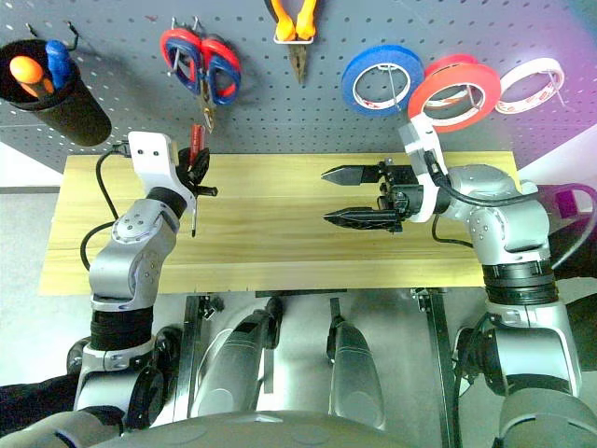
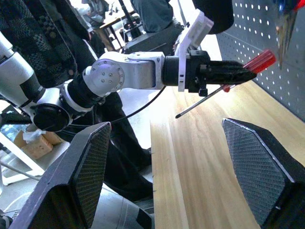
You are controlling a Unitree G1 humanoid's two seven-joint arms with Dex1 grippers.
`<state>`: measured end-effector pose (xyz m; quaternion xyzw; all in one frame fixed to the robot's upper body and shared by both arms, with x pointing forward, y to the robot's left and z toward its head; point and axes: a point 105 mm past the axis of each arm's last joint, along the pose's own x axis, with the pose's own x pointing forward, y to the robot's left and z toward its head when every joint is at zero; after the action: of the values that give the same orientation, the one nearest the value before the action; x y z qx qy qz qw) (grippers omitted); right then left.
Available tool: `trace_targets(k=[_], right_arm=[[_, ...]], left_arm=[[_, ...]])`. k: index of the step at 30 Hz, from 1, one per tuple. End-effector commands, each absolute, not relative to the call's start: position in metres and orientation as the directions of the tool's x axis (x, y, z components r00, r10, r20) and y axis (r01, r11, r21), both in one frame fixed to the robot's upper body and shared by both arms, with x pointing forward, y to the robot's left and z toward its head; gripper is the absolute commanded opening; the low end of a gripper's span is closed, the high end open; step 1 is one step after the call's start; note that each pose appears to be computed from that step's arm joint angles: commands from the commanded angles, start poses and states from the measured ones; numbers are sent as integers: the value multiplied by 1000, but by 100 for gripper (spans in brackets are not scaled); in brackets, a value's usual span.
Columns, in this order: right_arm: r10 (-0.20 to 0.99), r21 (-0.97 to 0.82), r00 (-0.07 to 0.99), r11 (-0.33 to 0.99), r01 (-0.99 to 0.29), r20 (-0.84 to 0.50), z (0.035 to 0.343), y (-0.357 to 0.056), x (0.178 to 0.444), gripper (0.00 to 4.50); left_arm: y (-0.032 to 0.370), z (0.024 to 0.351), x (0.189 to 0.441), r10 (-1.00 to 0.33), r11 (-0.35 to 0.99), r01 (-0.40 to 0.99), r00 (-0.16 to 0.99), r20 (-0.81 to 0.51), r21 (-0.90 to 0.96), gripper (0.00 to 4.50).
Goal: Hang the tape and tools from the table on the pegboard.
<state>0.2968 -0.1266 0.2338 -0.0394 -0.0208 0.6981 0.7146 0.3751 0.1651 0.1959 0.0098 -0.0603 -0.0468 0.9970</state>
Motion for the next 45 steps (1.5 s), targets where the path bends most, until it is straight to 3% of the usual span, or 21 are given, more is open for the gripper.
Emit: trace_targets(k=[1, 13, 28, 45], right_arm=[[999, -143, 45, 44, -989, -6, 247, -134, 296, 391], [997, -167, 76, 72, -983, -17, 252, -142, 306, 391], [997, -143, -8, 4, -990, 81, 266, -146, 295, 391], [996, -161, 4, 19, -987, 93, 269, -150, 296, 391]], left_arm=[[167, 209, 368, -106, 994, 97, 976, 189, 52, 92], [200, 229, 330, 20, 988, -70, 945, 327, 141, 92], [166, 253, 306, -153, 963, 38, 891, 428, 266, 92], [169, 307, 303, -171, 940, -45, 795, 582, 338, 92]])
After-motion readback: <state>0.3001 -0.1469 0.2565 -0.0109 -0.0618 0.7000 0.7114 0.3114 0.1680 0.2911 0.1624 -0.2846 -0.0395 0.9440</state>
